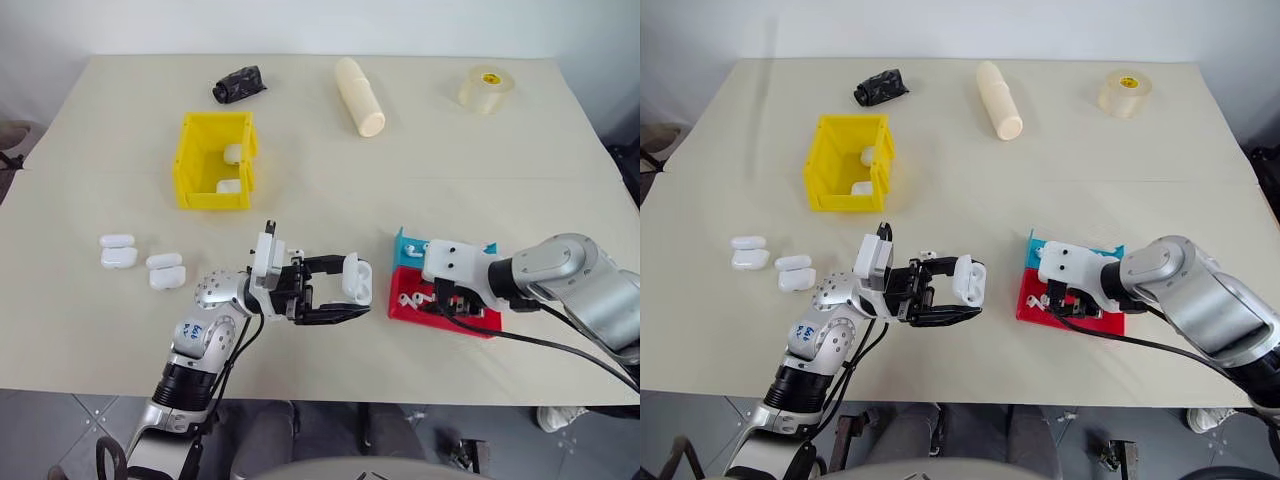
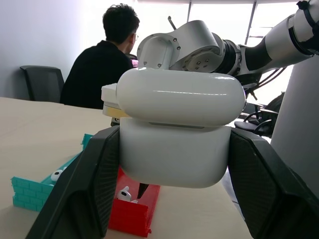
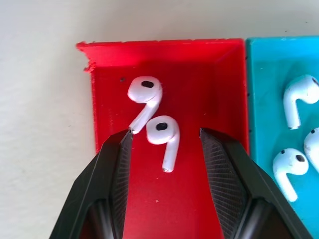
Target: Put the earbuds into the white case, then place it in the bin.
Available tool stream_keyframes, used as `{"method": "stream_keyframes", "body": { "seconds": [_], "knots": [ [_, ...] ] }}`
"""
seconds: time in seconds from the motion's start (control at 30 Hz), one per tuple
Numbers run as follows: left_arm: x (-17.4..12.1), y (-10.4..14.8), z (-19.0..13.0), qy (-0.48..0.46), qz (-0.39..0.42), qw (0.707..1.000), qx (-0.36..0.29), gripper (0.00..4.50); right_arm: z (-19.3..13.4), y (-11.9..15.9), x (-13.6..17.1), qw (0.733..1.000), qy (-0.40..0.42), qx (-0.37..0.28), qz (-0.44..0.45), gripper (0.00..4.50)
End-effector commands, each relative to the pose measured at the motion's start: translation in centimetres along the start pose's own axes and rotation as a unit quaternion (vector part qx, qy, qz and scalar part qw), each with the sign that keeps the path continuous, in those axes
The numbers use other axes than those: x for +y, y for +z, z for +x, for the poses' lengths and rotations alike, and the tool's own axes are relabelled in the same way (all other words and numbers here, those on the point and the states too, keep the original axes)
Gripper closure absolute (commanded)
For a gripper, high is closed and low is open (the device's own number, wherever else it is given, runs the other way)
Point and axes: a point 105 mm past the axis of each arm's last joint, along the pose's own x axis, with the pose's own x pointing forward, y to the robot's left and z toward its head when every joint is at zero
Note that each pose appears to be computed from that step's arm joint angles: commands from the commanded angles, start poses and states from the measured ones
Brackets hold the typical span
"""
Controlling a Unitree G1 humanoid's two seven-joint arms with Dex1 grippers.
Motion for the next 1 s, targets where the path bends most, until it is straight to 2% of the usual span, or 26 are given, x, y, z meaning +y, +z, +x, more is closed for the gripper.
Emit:
{"method": "stream_keyframes", "body": {
  "seconds": [0.03, 0.4, 0.5, 0.6, 0.63, 0.9, 1.0],
  "knots": [
    [-0.3, 0.8, 0.3, -0.010, 0.024, 1.000, -0.006, 1.67, -0.1, 0.8, 0.1, 1.000, -0.002, -0.007, -0.025, 2.29],
    [-0.4, 0.9, 0.3, -0.010, 0.025, 1.000, -0.007, 1.67, 0.6, 0.5, 0.4, 0.999, 0.004, 0.002, -0.042, 2.29],
    [-0.4, 1.0, 0.3, -0.010, 0.026, 1.000, -0.006, 1.67, 0.8, 0.5, 0.5, 0.999, 0.009, -0.001, -0.041, 2.85],
    [-0.4, 1.0, 0.2, -0.011, 0.026, 1.000, -0.006, 1.67, 1.1, 0.4, 0.7, 0.999, 0.011, -0.001, -0.040, 3.93],
    [-0.4, 1.0, 0.2, -0.011, 0.026, 1.000, -0.005, 1.67, 1.1, 0.4, 0.7, 0.999, 0.011, -0.001, -0.040, 4.02],
    [-0.3, 1.1, 0.0, -0.014, 0.027, 1.000, -0.003, 1.67, 1.1, 0.4, 0.8, 0.999, 0.008, 0.000, -0.044, 4.02],
    [-0.3, 1.2, 0.1, -0.015, 0.027, 0.999, -0.008, 1.67, 0.1, 0.8, 0.4, 0.999, -0.002, -0.019, -0.035, 4.02]
  ]
}}
